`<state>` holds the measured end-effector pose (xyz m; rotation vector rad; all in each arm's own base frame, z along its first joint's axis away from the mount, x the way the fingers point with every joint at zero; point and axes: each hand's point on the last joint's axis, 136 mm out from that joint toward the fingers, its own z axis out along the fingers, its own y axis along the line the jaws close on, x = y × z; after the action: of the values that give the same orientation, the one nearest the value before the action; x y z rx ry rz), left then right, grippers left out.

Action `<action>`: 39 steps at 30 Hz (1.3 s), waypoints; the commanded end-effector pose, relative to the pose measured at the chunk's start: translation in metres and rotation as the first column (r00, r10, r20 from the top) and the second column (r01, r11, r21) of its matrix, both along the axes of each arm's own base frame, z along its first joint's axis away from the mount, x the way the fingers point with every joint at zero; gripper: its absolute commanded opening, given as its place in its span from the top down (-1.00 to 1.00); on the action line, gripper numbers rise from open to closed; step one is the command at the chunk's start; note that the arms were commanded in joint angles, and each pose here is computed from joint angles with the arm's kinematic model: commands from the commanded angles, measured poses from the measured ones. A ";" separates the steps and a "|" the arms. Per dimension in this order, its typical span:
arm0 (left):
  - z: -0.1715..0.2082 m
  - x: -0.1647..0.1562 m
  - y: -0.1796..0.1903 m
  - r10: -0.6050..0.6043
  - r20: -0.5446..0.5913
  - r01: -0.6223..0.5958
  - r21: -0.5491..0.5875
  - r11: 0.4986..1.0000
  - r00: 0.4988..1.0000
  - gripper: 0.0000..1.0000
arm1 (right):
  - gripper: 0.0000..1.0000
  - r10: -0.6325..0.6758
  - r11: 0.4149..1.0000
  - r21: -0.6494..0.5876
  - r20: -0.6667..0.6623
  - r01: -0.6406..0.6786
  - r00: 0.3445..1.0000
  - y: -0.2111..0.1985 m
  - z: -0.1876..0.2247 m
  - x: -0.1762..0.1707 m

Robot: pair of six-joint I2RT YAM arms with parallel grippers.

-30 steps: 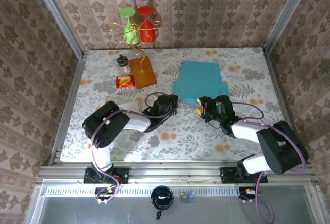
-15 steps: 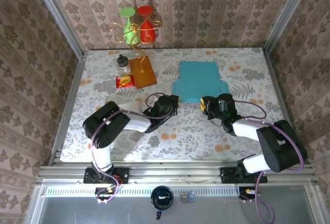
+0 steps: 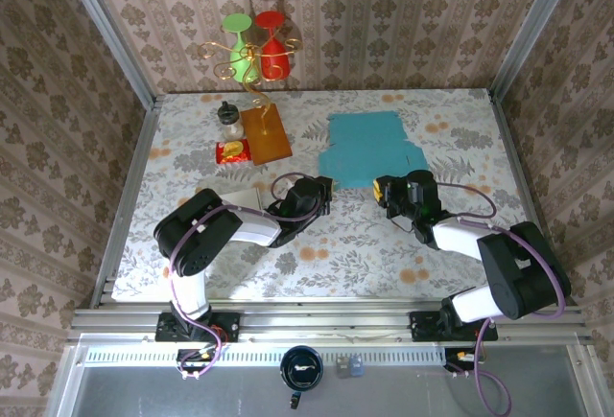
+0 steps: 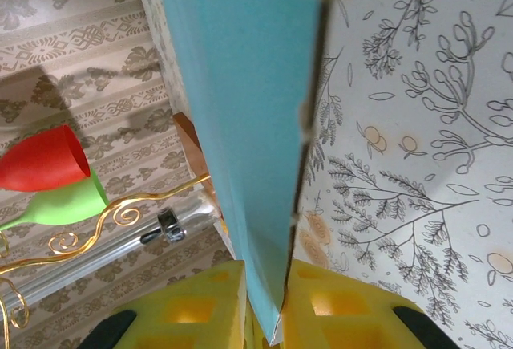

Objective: Fold the paper box

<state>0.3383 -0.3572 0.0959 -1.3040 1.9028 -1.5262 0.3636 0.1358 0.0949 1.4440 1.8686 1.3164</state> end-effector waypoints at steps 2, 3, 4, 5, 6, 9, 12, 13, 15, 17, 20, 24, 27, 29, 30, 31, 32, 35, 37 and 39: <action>0.015 -0.001 -0.008 -0.005 0.013 0.006 -0.036 0.999 1.000 1.00 | 0.62 -0.029 0.999 -0.032 0.031 0.030 0.999 -0.006 0.004 0.013; 0.014 -0.001 -0.008 -0.006 0.013 0.006 -0.036 0.999 1.000 1.00 | 0.62 -0.028 0.999 -0.034 0.033 0.029 0.999 -0.006 0.005 0.014; 0.015 -0.001 -0.008 -0.005 0.012 0.005 -0.038 0.999 1.000 1.00 | 0.62 -0.029 0.999 -0.037 0.034 0.030 0.999 -0.007 0.005 0.014; 0.015 -0.001 -0.009 -0.007 0.012 0.008 -0.038 0.999 1.000 1.00 | 0.63 -0.029 0.999 -0.039 0.035 0.030 0.999 -0.007 0.005 0.015; 0.014 -0.001 -0.008 -0.005 0.012 0.006 -0.036 0.999 1.000 1.00 | 0.64 -0.028 0.999 -0.040 0.036 0.029 0.999 -0.007 0.005 0.015; 0.014 -0.001 -0.008 -0.005 0.011 0.006 -0.036 0.999 1.000 1.00 | 0.64 -0.029 0.998 -0.046 0.041 0.031 0.999 -0.008 0.006 0.018; 0.014 -0.002 -0.009 -0.008 0.010 0.008 -0.039 0.999 1.000 1.00 | 0.56 -0.032 0.998 -0.052 0.053 0.035 0.998 -0.009 0.007 0.022; 0.014 -0.002 -0.008 -0.006 0.010 0.007 -0.038 0.999 1.000 1.00 | 0.54 -0.029 0.998 -0.054 0.050 0.031 0.998 -0.008 0.005 0.022; 0.015 -0.002 -0.009 -0.008 0.009 0.008 -0.041 0.999 1.000 1.00 | 0.54 -0.028 0.998 -0.056 0.053 0.031 0.998 -0.009 0.004 0.024; 0.015 -0.002 -0.009 -0.007 0.009 0.008 -0.042 0.999 1.000 1.00 | 0.54 -0.024 0.998 -0.057 0.059 0.028 0.998 -0.009 0.004 0.025; 0.015 -0.002 -0.010 -0.008 0.009 0.009 -0.044 0.999 1.000 1.00 | 0.54 -0.015 0.998 -0.067 0.071 0.020 0.997 -0.008 0.005 0.027; 0.015 -0.002 -0.009 -0.004 0.004 0.005 -0.048 0.999 1.000 1.00 | 0.53 -0.001 0.996 -0.085 0.088 0.008 0.996 -0.008 0.007 0.030; 0.015 -0.001 -0.009 -0.002 0.005 0.002 -0.049 0.999 1.000 1.00 | 0.56 0.000 0.996 -0.091 0.105 0.010 0.995 -0.008 0.008 0.031; 0.014 -0.001 -0.009 -0.002 0.003 0.002 -0.051 0.999 1.000 1.00 | 0.58 -0.002 0.995 -0.094 0.116 0.013 0.993 -0.009 0.008 0.031; 0.014 0.000 -0.009 -0.002 0.003 0.002 -0.053 0.999 1.000 1.00 | 0.61 -0.003 0.995 -0.097 0.122 0.015 0.993 -0.009 0.009 0.032; 0.015 -0.001 -0.010 -0.004 0.004 0.004 -0.055 0.999 1.000 1.00 | 0.63 -0.001 0.995 -0.100 0.128 0.014 0.992 -0.009 0.009 0.033; 0.015 0.000 -0.010 -0.003 0.005 0.003 -0.055 0.998 1.000 1.00 | 0.69 0.003 0.995 -0.103 0.135 0.011 0.991 -0.009 0.010 0.034; 0.015 0.001 -0.011 -0.005 0.005 0.006 -0.055 0.998 1.000 1.00 | 0.79 0.013 0.994 -0.109 0.145 0.003 0.989 -0.007 0.013 0.036; 0.016 0.001 -0.010 -0.006 0.008 0.006 -0.054 0.998 1.000 1.00 | 0.85 0.013 0.994 -0.111 0.142 0.003 0.990 -0.007 0.014 0.037; 0.017 0.000 -0.011 -0.012 0.003 0.012 -0.058 0.998 1.000 1.00 | 0.90 0.019 0.993 -0.116 0.138 -0.003 0.990 -0.007 0.015 0.037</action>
<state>0.3371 -0.3602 0.0978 -1.3204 1.8977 -1.5446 0.3882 0.1318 0.0958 1.3046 1.8676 1.2740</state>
